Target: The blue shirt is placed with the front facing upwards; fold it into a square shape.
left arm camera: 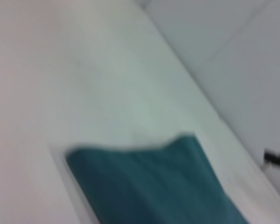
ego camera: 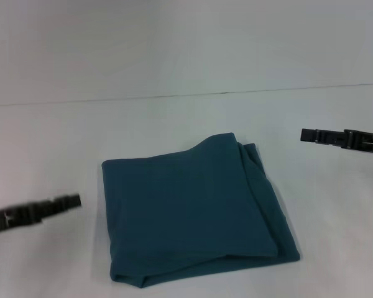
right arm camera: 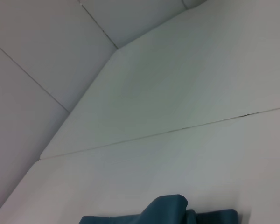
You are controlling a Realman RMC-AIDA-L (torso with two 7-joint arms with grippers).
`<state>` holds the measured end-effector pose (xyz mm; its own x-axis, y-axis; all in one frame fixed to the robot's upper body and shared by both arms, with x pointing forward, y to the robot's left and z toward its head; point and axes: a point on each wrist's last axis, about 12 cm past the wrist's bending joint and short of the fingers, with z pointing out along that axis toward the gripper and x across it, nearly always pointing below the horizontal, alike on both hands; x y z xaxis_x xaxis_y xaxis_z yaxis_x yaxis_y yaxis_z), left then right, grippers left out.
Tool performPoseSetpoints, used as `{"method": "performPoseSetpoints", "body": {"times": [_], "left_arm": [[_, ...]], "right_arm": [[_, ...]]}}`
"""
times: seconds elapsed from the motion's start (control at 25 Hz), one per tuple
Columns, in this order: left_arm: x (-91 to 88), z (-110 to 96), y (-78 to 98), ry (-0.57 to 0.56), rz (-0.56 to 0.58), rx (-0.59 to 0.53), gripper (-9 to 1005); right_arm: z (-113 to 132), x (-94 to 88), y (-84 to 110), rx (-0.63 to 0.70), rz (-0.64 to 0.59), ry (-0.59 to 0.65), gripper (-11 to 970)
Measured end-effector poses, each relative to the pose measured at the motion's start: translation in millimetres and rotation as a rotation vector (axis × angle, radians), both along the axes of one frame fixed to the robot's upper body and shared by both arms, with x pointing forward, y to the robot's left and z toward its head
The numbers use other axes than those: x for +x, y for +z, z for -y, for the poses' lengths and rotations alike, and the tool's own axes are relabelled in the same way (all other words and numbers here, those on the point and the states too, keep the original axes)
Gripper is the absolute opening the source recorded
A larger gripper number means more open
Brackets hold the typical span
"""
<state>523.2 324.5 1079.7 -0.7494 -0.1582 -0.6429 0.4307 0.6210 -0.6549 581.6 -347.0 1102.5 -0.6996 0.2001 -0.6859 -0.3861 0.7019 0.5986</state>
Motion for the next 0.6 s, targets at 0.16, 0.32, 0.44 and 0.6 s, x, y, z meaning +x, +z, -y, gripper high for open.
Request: {"method": "performPoseSetpoints", "body": {"times": [0.16, 0.32, 0.44, 0.6], "left_arm": [[4.8, 0.0, 15.6, 0.003, 0.132, -0.073, 423], [8.8, 15.5, 21.4, -0.014, 0.232, -0.131, 510], [11.2, 29.5, 20.9, -0.029, 0.280, -0.157, 575], [14.0, 40.9, 17.9, -0.041, 0.299, -0.184, 684]], "right_arm": [[4.1, -2.9, 0.1, -0.015, 0.028, 0.002, 704], [5.1, -8.6, -4.2, -0.040, 0.073, 0.018, 708], [3.5, -14.4, -7.2, -0.046, 0.122, 0.038, 712], [-0.5, -20.2, -12.2, -0.052, 0.174, 0.051, 716]]}}
